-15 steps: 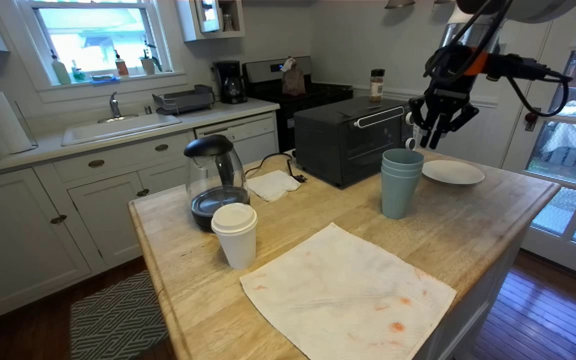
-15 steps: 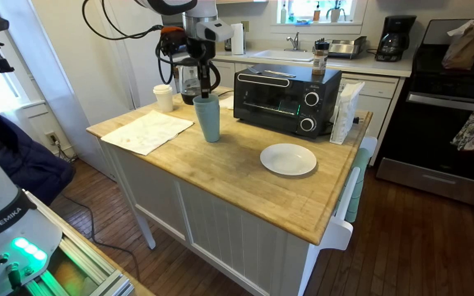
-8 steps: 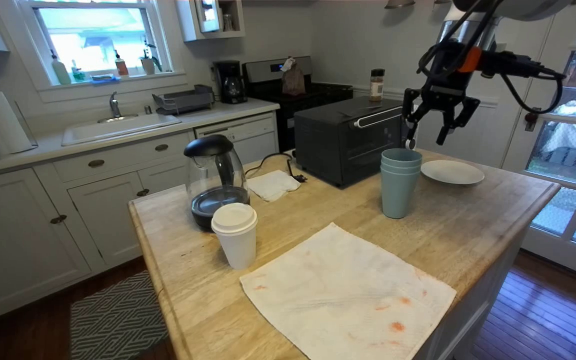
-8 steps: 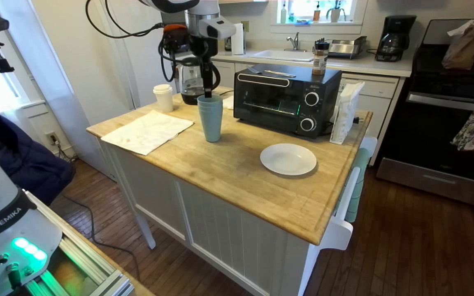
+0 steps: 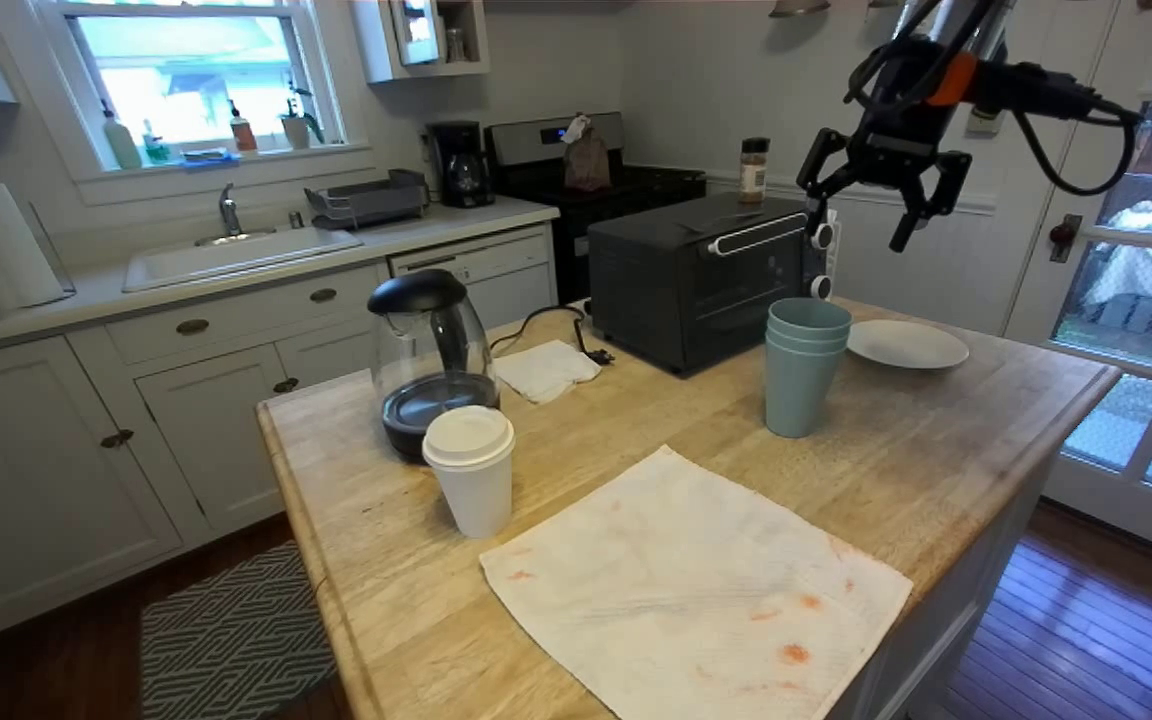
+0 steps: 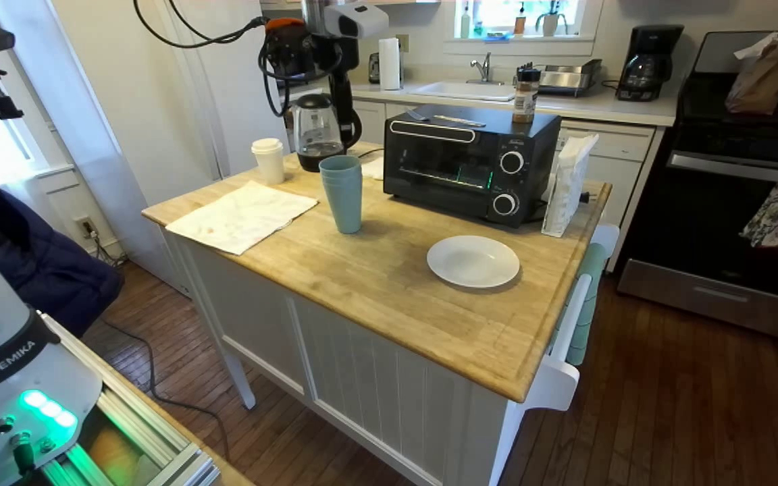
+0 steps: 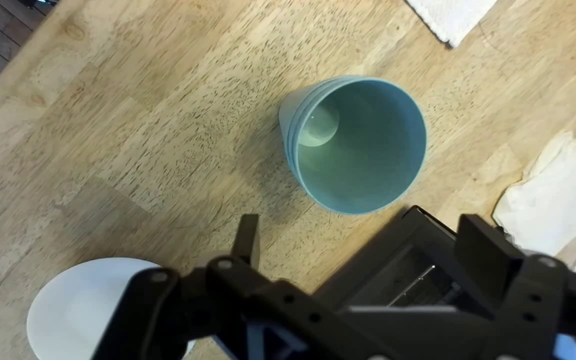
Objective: Stack the light blue cups on top of each other in a clockwise stacking order starting with the one on the right
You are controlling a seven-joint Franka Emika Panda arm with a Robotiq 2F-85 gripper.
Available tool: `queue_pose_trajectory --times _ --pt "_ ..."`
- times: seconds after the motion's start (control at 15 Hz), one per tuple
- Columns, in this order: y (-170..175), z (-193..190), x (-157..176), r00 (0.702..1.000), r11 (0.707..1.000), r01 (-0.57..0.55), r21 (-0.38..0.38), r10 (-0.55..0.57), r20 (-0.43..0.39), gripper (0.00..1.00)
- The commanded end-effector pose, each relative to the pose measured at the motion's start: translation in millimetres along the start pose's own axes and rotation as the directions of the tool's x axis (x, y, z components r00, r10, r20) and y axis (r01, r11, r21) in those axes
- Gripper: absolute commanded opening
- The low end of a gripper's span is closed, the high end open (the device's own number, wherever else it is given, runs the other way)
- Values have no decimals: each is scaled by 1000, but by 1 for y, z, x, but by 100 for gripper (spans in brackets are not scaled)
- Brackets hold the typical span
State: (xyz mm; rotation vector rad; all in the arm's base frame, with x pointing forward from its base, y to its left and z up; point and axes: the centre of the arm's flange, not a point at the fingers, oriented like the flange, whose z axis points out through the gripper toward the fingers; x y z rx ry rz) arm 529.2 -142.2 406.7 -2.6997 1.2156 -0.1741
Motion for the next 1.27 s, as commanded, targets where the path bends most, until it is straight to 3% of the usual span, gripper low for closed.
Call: queue_pose_trajectory --times 0.0,0.67,1.2 --pt "7 -24 -9 999 1000 11 -1 -11 -46 100" --pt "17 -69 -14 994 999 -11 41 15 -111 100" --pt "13 -66 -6 995 999 6 47 -1 -101 100"
